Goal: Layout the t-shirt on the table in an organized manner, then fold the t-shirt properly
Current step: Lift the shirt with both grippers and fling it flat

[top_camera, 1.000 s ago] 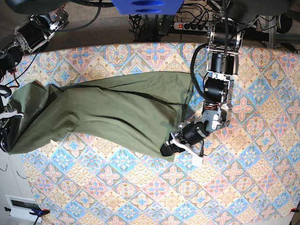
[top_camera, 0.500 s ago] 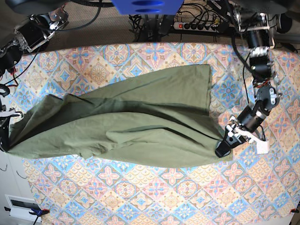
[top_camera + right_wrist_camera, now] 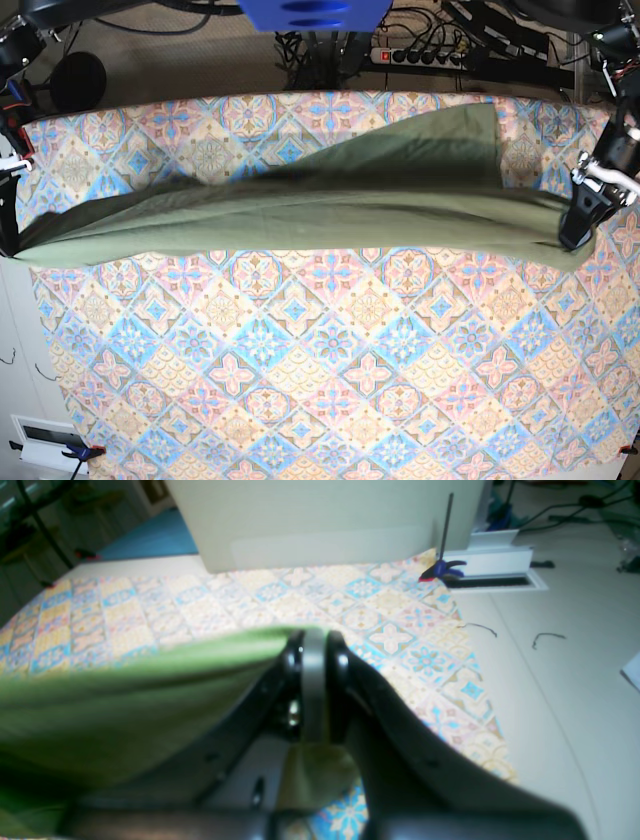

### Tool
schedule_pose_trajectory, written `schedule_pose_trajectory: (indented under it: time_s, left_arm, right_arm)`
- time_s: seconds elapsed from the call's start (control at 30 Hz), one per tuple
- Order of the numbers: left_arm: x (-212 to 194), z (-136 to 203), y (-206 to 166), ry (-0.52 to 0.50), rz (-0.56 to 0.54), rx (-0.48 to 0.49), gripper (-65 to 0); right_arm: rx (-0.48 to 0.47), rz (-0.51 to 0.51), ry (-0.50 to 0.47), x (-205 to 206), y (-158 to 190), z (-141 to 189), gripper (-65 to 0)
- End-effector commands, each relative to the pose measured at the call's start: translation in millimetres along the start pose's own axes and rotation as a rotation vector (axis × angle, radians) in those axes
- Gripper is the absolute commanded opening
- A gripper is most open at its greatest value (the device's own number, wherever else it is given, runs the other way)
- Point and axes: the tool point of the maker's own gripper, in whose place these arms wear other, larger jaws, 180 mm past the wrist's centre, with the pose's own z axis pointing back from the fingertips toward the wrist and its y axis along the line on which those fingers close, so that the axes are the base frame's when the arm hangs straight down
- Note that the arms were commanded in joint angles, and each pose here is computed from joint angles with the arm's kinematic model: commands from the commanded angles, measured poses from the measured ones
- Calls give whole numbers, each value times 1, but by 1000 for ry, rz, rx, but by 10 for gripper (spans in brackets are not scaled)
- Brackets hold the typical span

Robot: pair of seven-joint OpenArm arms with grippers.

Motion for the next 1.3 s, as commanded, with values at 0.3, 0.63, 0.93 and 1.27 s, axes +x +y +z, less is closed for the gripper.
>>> schedule_pose_trajectory:
  time_s: [0.3, 0.63, 0.93, 1.27]
  left_arm:
    - [51, 5, 1, -114, -87, 4, -650]
    - [31, -78, 67, -74, 194, 6, -650]
    - [19, -101, 106, -31, 219, 120, -650]
    - [0, -105, 107, 42, 211, 141, -484]
  right_arm:
    - [103, 105, -87, 37, 26, -56, -643]
    - [192, 166, 234, -42, 52, -150, -641]
    - [351, 269, 580, -150, 104, -166, -596]
    - [403, 83, 847, -253, 113, -148, -447]
